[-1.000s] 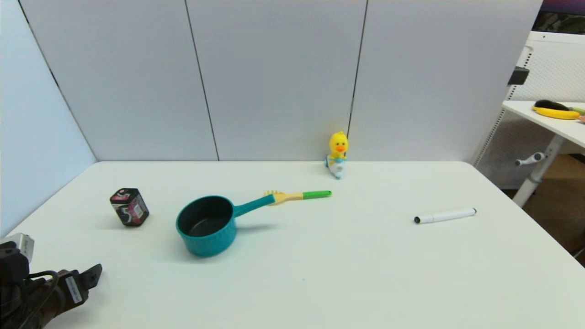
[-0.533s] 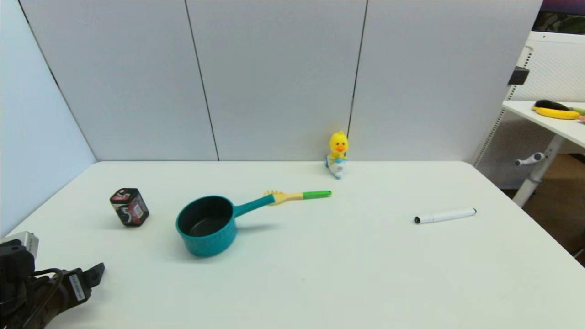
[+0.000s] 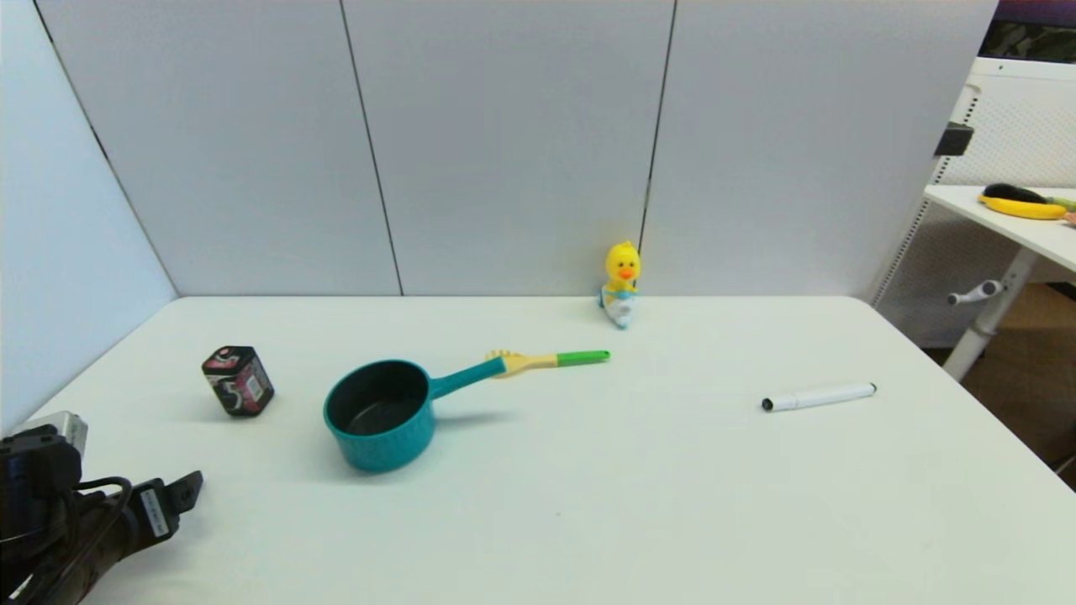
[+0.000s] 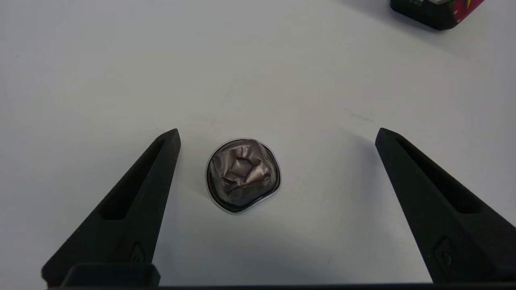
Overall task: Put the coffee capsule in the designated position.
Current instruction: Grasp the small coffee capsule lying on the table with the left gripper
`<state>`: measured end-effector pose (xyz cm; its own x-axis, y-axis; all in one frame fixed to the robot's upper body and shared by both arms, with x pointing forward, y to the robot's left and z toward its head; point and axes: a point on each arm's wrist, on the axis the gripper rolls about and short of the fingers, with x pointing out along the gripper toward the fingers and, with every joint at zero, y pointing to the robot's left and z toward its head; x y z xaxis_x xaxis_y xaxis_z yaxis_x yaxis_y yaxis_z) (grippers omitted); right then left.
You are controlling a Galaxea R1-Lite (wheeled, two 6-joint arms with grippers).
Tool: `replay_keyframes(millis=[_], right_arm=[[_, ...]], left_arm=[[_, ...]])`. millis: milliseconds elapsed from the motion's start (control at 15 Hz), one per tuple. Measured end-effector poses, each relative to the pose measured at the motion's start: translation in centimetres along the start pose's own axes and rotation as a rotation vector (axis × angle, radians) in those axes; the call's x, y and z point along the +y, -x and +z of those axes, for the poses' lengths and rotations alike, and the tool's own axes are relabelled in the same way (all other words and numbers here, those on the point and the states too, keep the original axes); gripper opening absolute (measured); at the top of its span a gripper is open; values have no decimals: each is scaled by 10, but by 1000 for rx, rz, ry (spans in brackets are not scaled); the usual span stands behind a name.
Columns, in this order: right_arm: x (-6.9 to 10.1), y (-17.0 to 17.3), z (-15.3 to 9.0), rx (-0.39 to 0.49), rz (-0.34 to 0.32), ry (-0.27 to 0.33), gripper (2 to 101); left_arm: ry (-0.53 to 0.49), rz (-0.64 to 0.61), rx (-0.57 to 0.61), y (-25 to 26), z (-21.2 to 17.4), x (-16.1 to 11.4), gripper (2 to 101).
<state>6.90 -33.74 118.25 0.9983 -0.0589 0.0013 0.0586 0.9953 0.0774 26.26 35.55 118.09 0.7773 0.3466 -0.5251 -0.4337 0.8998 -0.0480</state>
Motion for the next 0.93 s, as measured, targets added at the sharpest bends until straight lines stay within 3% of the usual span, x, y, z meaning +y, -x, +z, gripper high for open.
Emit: replay_keyframes(millis=[800, 933], right_arm=[[0, 0, 0, 0, 1, 0, 980], [0, 0, 0, 0, 0, 0, 980]], left_arm=[[-15, -1, 14, -5, 0, -3, 976], [-17, -2, 15, -4, -1, -3, 763]])
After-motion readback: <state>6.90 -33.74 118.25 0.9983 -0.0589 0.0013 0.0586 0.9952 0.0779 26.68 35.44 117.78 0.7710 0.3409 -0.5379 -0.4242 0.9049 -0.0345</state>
